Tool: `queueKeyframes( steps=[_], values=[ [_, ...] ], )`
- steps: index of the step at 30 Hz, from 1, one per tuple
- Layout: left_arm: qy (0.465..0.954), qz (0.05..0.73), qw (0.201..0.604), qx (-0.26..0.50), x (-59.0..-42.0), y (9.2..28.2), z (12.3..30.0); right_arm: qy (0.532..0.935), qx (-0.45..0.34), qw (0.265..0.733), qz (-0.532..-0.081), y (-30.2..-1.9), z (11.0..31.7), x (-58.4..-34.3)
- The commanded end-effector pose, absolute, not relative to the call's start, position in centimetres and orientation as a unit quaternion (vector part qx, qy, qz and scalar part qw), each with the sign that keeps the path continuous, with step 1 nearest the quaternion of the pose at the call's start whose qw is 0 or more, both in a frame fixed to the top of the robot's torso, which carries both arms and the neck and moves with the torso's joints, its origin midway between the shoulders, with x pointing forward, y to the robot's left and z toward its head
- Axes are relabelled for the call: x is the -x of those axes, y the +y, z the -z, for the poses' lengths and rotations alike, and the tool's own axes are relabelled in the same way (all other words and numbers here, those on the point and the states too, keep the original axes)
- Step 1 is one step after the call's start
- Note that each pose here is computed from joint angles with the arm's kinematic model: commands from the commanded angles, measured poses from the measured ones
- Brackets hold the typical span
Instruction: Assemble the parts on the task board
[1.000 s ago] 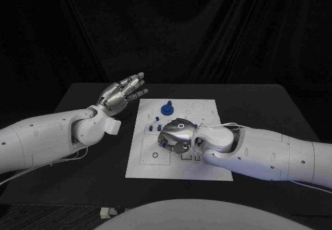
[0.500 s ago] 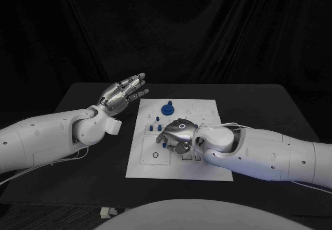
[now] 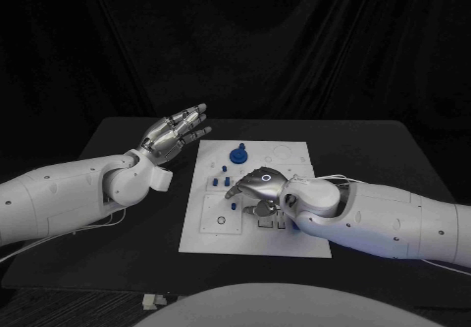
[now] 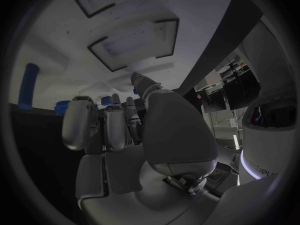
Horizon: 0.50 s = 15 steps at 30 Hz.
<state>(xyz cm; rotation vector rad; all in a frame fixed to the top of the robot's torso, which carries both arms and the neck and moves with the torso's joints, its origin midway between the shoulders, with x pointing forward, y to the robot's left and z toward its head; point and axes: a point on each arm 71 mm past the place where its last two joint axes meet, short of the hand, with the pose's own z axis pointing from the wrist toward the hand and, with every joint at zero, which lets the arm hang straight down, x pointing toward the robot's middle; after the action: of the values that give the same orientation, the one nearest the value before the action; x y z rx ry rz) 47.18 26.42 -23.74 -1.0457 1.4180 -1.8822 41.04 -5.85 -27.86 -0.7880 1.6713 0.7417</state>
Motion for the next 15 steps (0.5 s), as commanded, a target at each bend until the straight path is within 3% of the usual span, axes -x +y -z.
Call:
queueKeyframes(
  steps=[1,6,11,15],
  values=[
    [0.498,0.724,0.287,0.380,-47.1,26.5,23.2,0.674,0.312,0.592,-0.313,-6.9,26.3,-41.6],
    [0.499,0.723,0.288,0.381,-47.1,26.6,23.2,0.652,0.302,0.624,-0.308,-9.1,23.1,-42.9],
    [0.499,0.723,0.289,0.381,-47.1,26.6,23.2,0.665,0.292,0.626,-0.284,-11.3,20.5,-44.2],
    [0.496,0.726,0.290,0.379,-47.1,26.5,23.1,0.679,0.289,0.622,-0.261,-13.0,19.7,-45.1]
  ],
)
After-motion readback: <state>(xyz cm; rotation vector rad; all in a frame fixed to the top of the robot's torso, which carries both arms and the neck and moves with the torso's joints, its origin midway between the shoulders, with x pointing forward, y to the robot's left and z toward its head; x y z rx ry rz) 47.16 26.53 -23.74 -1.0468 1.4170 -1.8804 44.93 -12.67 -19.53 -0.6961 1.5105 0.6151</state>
